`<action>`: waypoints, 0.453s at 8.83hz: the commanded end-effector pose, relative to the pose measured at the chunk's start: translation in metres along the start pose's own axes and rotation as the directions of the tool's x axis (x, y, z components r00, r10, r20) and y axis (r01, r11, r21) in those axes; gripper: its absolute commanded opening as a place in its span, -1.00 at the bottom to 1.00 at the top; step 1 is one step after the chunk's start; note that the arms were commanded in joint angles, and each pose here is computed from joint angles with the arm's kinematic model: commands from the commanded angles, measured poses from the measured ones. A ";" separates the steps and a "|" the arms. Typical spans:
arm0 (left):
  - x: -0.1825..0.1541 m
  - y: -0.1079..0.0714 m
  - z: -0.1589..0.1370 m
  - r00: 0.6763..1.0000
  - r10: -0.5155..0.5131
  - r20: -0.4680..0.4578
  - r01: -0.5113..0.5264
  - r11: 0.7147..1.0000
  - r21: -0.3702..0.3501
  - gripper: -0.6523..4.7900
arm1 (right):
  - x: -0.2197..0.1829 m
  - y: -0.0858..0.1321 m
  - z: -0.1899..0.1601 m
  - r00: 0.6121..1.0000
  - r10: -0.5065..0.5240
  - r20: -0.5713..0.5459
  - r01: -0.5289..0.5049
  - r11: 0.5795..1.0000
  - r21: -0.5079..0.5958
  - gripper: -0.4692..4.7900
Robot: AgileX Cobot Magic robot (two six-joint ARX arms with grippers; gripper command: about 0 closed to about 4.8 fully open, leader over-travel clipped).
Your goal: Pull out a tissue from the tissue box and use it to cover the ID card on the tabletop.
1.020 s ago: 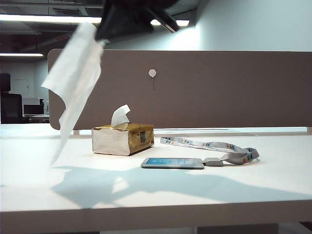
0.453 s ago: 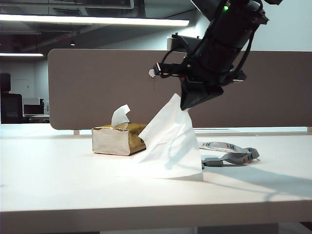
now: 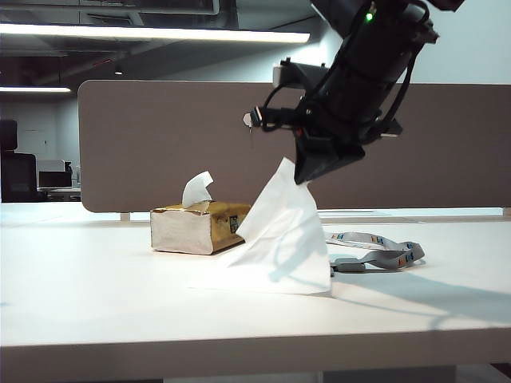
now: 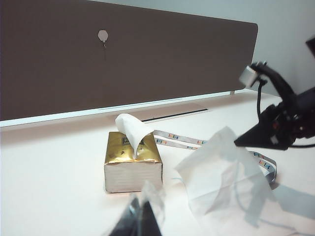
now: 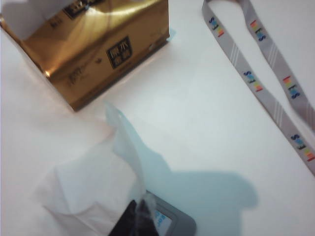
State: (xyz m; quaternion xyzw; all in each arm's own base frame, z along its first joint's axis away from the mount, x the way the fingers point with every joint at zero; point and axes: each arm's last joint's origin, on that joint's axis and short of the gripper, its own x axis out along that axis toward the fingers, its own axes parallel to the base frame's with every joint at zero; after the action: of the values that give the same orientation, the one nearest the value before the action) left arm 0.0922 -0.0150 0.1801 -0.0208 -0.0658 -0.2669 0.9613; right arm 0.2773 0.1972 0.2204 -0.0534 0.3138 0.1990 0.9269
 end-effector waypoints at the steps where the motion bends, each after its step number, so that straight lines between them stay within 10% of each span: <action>1: 0.000 0.000 0.002 1.000 -0.006 0.011 0.005 1.000 0.007 -0.78 | 0.018 -0.001 -0.011 0.993 -0.114 -0.033 0.114 0.994 -0.003 -0.83; 4: 0.000 0.000 0.002 1.000 -0.005 0.011 0.005 1.000 0.007 -0.78 | 0.019 -0.006 -0.010 0.989 -0.146 -0.030 0.146 0.989 0.004 -0.83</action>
State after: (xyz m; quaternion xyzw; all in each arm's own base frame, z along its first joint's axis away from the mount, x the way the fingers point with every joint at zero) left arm 0.0922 -0.0151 0.1800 -0.0209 -0.0656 -0.2670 0.9612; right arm 0.2866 0.1960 0.1976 -0.0802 0.3337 0.1357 0.9294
